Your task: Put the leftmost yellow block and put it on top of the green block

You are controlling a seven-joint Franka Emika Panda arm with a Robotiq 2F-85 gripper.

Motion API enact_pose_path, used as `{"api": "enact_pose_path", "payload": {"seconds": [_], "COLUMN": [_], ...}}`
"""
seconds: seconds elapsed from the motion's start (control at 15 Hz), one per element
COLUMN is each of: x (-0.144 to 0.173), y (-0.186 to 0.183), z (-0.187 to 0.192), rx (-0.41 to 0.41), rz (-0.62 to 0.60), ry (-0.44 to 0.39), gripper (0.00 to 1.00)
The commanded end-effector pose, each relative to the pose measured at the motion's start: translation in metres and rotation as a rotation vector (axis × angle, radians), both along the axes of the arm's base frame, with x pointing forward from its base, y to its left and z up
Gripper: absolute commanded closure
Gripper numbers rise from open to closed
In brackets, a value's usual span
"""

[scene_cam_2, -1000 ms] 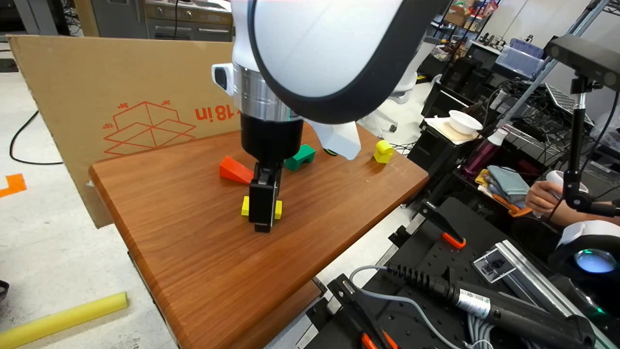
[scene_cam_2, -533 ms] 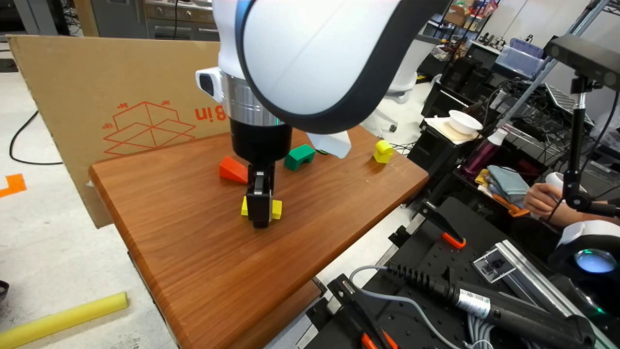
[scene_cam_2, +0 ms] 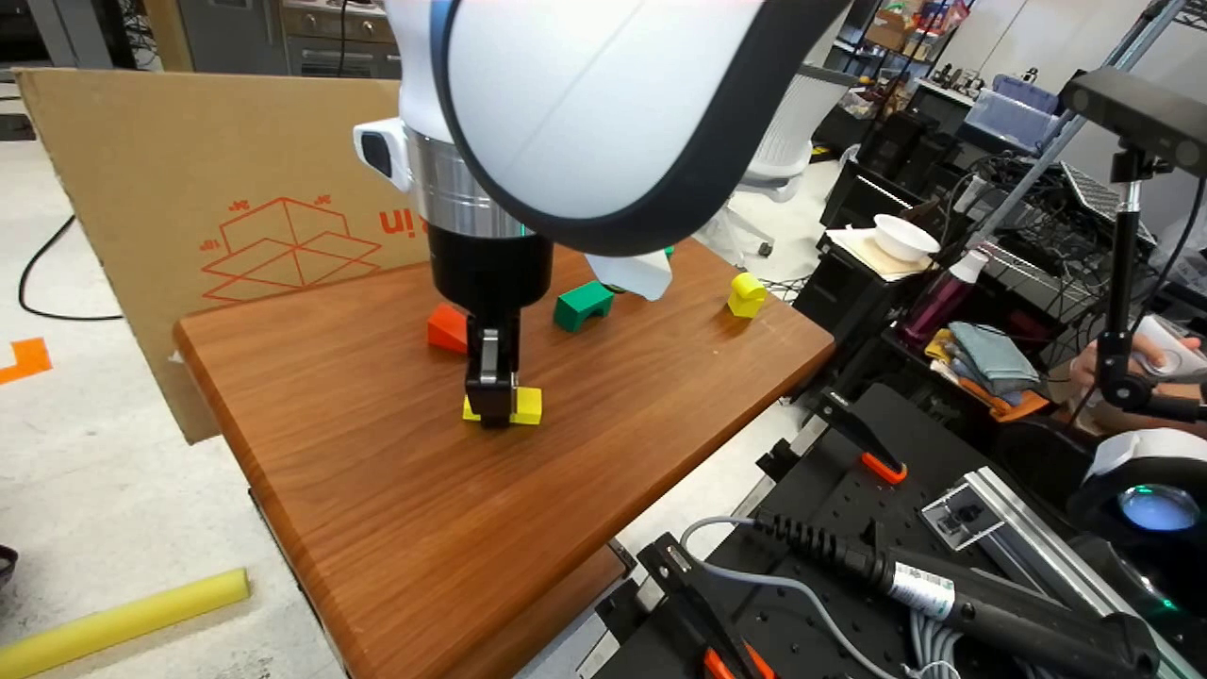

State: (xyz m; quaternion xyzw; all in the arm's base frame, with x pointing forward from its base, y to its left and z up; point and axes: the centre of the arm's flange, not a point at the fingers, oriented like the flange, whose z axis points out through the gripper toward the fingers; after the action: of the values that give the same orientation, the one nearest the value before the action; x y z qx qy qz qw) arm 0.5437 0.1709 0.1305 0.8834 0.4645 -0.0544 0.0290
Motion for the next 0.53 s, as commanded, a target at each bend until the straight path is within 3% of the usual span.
{"api": "enact_pose_path", "payload": {"seconds": [0.0,0.27,0.47], "x": [-0.005,-0.003,-0.001], "y": [-0.006,-0.028,-0.056], "z": [0.014,0.040,0.062], "rx": [0.006,0.016,0.007], "rz": [0.017,0.033,0.105], "ry": [-0.048,-0.100,-0.081], "gripper": [0.92,0.92,0.92]}}
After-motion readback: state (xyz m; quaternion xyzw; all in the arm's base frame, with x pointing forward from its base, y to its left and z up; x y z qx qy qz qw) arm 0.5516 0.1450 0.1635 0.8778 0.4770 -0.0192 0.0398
